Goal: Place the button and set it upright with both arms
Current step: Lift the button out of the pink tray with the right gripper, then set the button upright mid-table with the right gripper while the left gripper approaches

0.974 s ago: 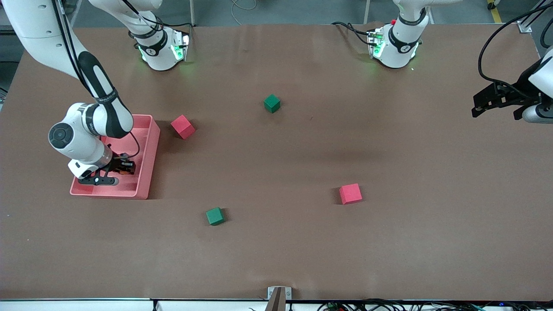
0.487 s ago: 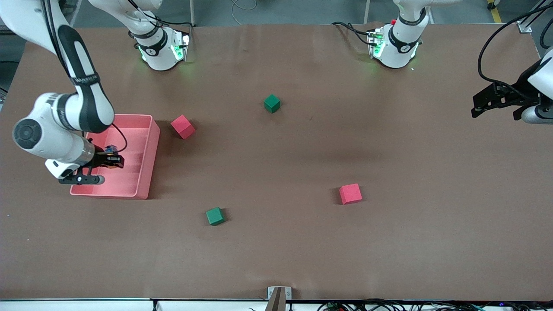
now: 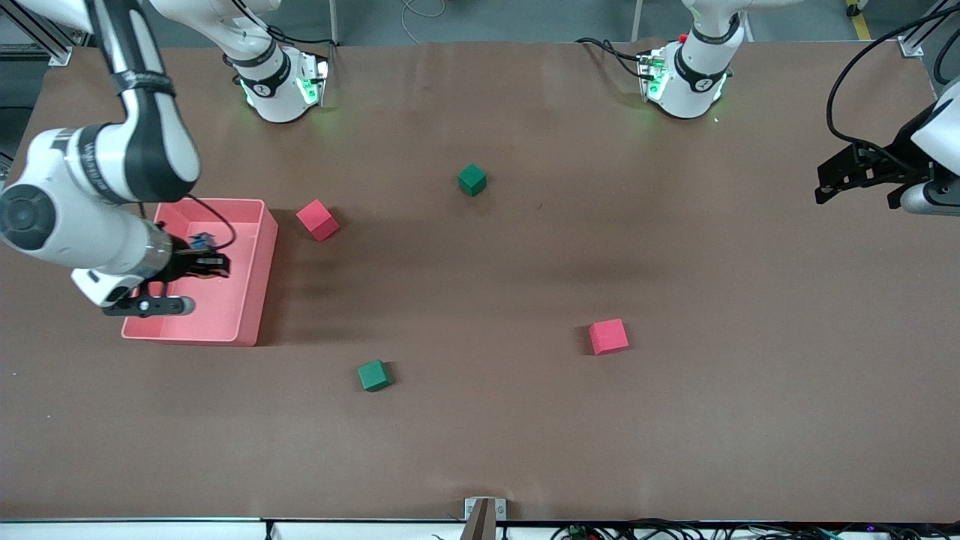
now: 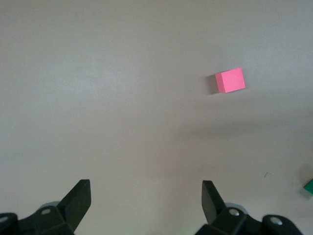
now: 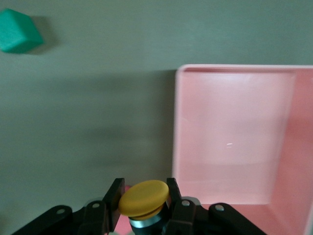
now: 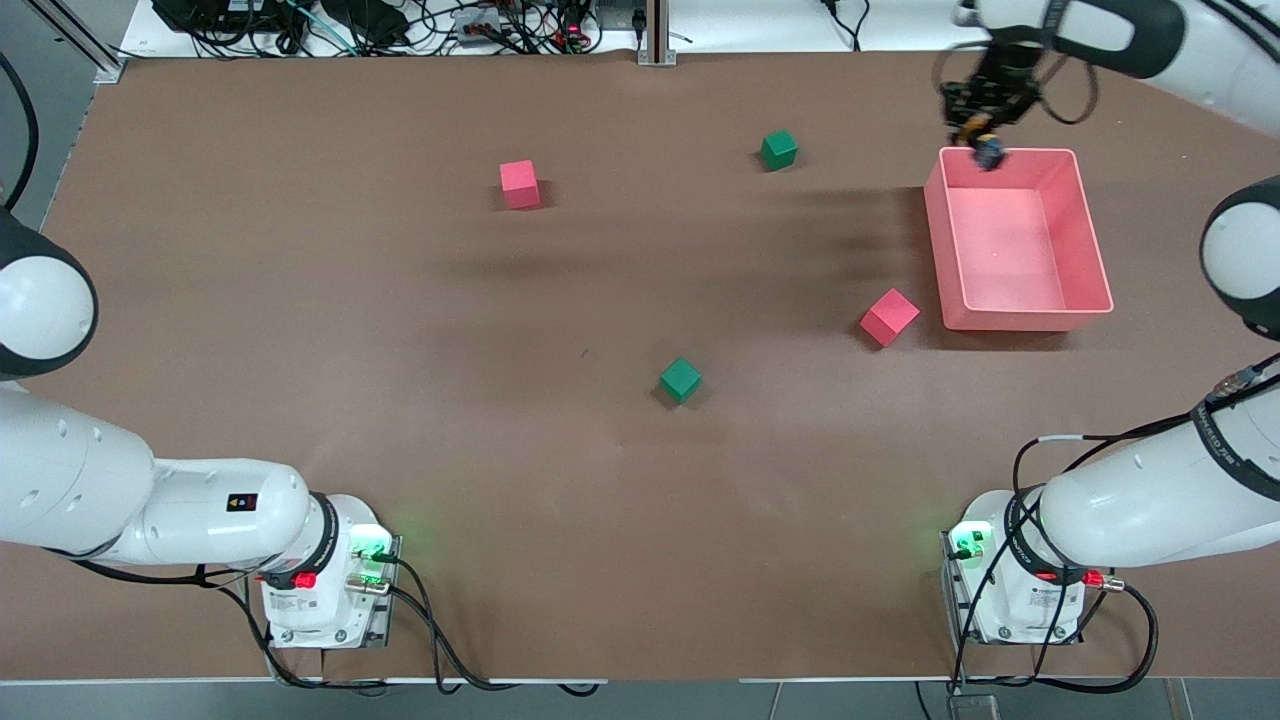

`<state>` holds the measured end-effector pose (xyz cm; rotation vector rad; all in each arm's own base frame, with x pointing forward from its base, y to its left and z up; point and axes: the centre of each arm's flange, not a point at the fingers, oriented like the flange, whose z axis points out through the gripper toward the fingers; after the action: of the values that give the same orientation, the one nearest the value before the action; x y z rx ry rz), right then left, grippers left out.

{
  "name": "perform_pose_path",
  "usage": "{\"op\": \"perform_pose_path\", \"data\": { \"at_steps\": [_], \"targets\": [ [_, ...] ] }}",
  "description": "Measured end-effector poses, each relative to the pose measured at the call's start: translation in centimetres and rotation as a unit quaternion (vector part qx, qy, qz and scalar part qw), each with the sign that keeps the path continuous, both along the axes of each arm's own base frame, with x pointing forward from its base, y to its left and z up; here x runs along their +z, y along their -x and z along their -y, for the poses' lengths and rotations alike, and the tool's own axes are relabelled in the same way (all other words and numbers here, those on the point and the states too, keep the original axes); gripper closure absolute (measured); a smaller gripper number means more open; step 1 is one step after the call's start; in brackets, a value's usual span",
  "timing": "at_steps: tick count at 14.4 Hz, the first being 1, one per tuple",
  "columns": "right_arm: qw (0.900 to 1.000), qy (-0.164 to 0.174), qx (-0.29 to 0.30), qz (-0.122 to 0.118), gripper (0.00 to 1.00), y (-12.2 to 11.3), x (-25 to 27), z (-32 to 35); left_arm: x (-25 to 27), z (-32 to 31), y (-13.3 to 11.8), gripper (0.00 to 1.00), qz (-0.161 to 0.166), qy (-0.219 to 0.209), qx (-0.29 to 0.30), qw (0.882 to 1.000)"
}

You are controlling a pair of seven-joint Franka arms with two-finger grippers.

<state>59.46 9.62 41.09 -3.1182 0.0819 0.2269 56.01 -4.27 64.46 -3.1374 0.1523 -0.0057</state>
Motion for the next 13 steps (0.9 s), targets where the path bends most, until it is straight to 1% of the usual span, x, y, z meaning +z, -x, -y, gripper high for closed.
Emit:
{"op": "perform_pose_path", "data": {
  "at_steps": [3, 5, 8, 10, 13],
  "targets": [
    [0.997, -0.006, -0.071, 0.013, 0.59, 1.4, 0.7, -12.4, 0.0, 0.2, 0.0, 0.00, 0.000, 0.000, -0.002, 1.000],
    [0.994, -0.007, -0.104, 0.028, 0.59, 2.4, -0.5, -20.0, -0.1, 0.4, 0.0, 0.00, -0.001, 0.000, -0.003, 1.000],
    [0.989, -0.008, -0.141, 0.043, 0.59, 3.9, -5.3, -29.0, -0.9, 0.5, -0.5, 0.00, -0.006, 0.000, -0.004, 1.000],
    [0.986, -0.005, -0.158, 0.046, 0.59, 4.5, -9.4, -33.2, -1.7, 0.5, -1.0, 0.00, -0.008, 0.001, -0.004, 1.000],
    [0.988, 0.001, -0.147, 0.047, 0.59, 5.1, -14.1, -37.2, -3.6, 1.2, -2.1, 0.00, -0.020, 0.001, -0.009, 1.000]
  ]
}}
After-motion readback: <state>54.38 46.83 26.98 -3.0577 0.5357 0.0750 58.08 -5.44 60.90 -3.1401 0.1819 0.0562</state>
